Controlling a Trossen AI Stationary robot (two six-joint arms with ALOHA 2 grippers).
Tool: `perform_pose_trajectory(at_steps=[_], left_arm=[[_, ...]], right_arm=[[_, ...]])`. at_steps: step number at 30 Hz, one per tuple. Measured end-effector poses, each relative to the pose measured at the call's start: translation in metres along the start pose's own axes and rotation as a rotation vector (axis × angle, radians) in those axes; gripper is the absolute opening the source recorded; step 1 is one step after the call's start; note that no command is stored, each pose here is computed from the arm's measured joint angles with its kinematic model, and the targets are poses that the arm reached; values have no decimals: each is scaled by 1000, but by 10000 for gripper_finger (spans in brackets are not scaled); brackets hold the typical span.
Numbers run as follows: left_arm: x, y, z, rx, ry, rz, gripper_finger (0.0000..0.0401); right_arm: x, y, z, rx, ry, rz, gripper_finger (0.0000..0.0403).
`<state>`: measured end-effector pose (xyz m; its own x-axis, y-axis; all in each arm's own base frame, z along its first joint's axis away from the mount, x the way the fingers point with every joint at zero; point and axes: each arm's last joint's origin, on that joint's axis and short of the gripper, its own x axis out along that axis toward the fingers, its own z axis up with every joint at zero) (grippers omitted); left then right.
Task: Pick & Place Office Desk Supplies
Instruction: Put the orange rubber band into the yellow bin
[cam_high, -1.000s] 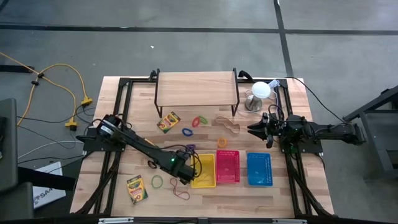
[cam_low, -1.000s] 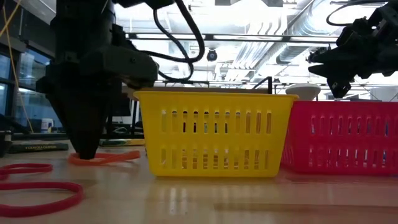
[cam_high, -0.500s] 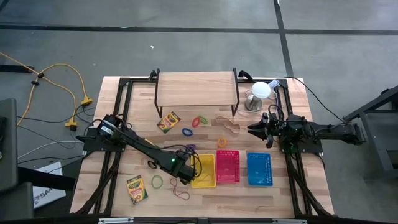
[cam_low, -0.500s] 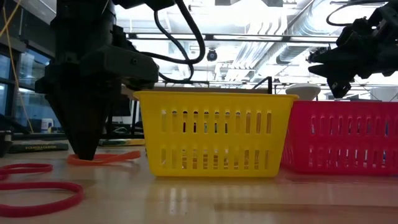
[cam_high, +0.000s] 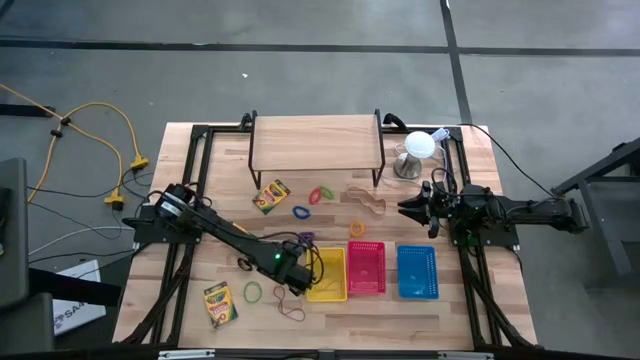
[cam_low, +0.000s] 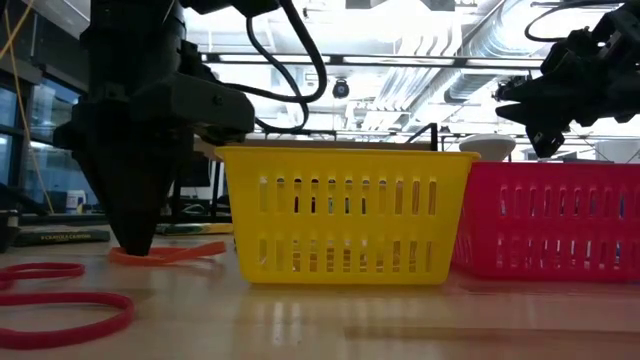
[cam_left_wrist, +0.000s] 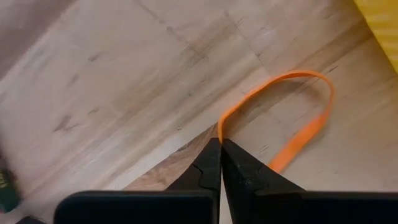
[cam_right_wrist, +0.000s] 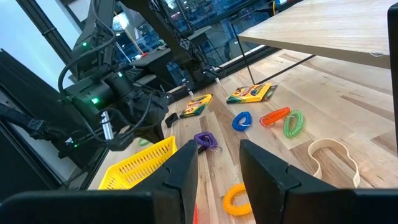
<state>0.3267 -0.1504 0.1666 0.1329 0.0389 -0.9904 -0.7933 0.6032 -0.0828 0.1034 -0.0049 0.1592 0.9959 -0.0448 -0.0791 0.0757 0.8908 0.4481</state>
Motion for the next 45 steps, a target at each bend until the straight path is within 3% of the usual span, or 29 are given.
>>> perform_pose_trajectory(at_steps=[10,18,36,45], left_arm=[[-50,14,2,-4,-146,-61,1],[-74,23,4,26,-208,-94,0],[-80,26,5,38,-248,-92,0],[-80,19,19,86,-283,-171,0]], right_arm=[[0,0,0,0,0,0,107],[0,0,0,0,1,0,107],[0,0,0,0,1,0,107],[0,0,0,0,0,0,107]])
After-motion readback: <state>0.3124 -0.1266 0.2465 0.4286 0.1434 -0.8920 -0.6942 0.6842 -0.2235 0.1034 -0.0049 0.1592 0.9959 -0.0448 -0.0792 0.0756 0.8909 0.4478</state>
